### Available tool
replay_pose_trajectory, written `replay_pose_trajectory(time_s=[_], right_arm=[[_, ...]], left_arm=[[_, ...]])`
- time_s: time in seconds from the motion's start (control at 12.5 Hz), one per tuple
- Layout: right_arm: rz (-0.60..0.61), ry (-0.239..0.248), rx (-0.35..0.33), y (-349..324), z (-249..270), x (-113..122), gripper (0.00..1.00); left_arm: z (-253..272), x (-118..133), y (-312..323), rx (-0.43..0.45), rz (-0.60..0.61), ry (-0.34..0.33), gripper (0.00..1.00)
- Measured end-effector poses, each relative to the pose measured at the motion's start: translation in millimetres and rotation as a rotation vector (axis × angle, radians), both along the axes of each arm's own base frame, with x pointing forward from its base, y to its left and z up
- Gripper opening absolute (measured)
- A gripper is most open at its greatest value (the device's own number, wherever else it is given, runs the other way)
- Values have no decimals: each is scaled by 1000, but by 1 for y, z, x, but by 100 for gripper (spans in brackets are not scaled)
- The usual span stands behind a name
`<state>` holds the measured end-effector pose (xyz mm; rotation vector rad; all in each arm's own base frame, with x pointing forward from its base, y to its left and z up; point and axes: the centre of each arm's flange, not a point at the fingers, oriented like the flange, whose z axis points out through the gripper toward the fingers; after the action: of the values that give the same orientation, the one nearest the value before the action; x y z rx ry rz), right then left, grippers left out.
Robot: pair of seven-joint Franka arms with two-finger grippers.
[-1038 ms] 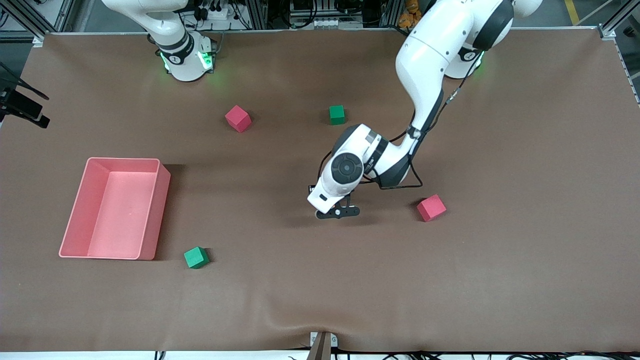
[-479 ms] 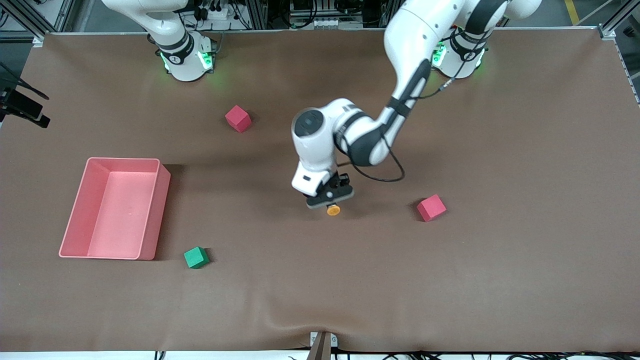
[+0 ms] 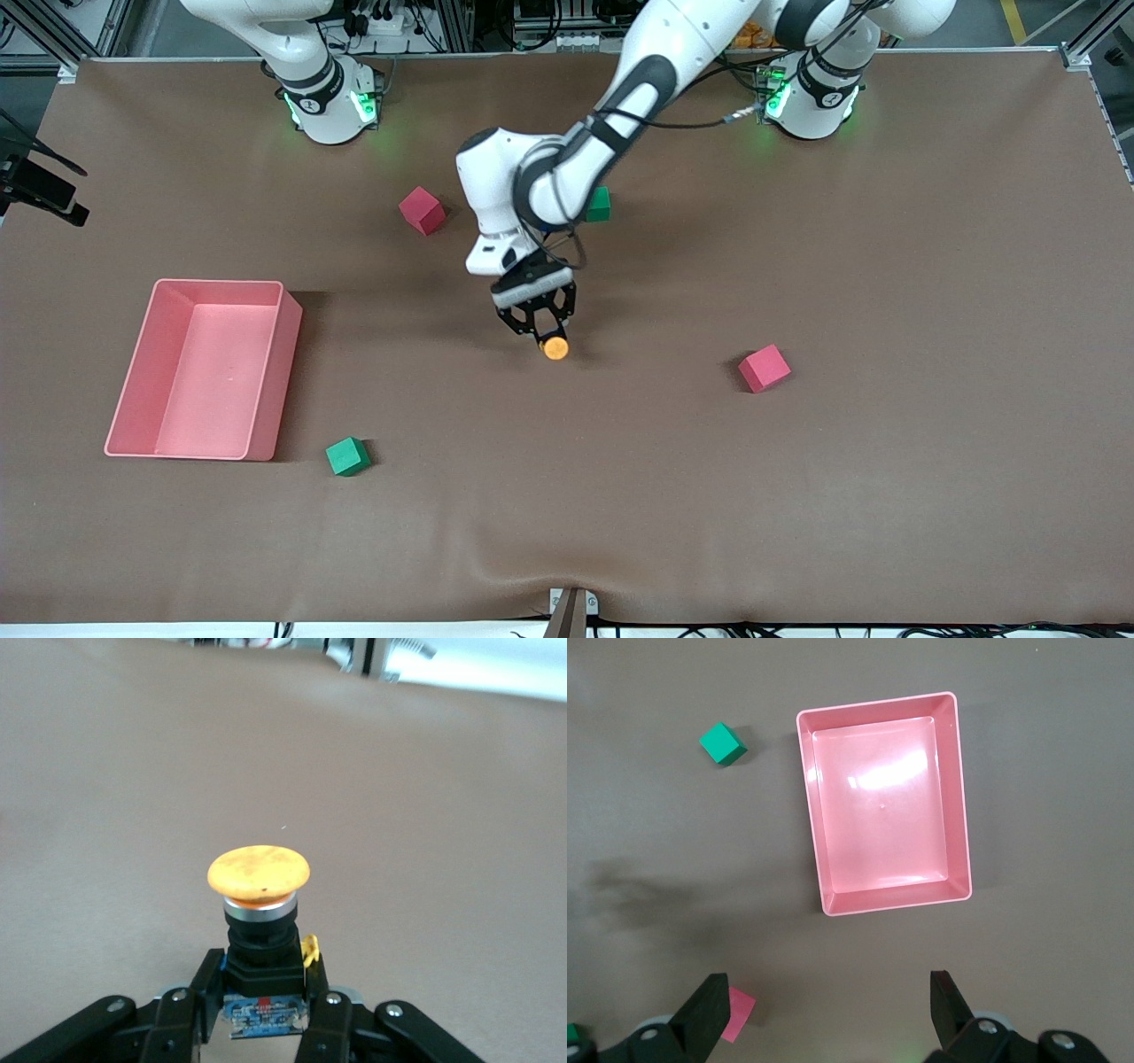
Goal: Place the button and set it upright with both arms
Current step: 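Lift and turn the button upright with the left gripper, then lower the upright button onto the table and open the left gripper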
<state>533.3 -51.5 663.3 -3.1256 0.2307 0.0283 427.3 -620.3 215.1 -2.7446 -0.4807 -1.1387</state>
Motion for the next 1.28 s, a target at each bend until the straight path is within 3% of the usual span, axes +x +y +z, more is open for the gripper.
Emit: replay_pose_trajectory(time_s=[0.24,0.64,1.28], right_arm=[[9,6,2,5,0,0,100],[13,7,2,7,0,0,100],[20,8,2,11,0,0,100]], left_arm=[[-31,-15,-8,15,-54,-162,41],[-91,-30,-6,29,-162,-345,41],[-142,-40,11,81,-296,-442,41]])
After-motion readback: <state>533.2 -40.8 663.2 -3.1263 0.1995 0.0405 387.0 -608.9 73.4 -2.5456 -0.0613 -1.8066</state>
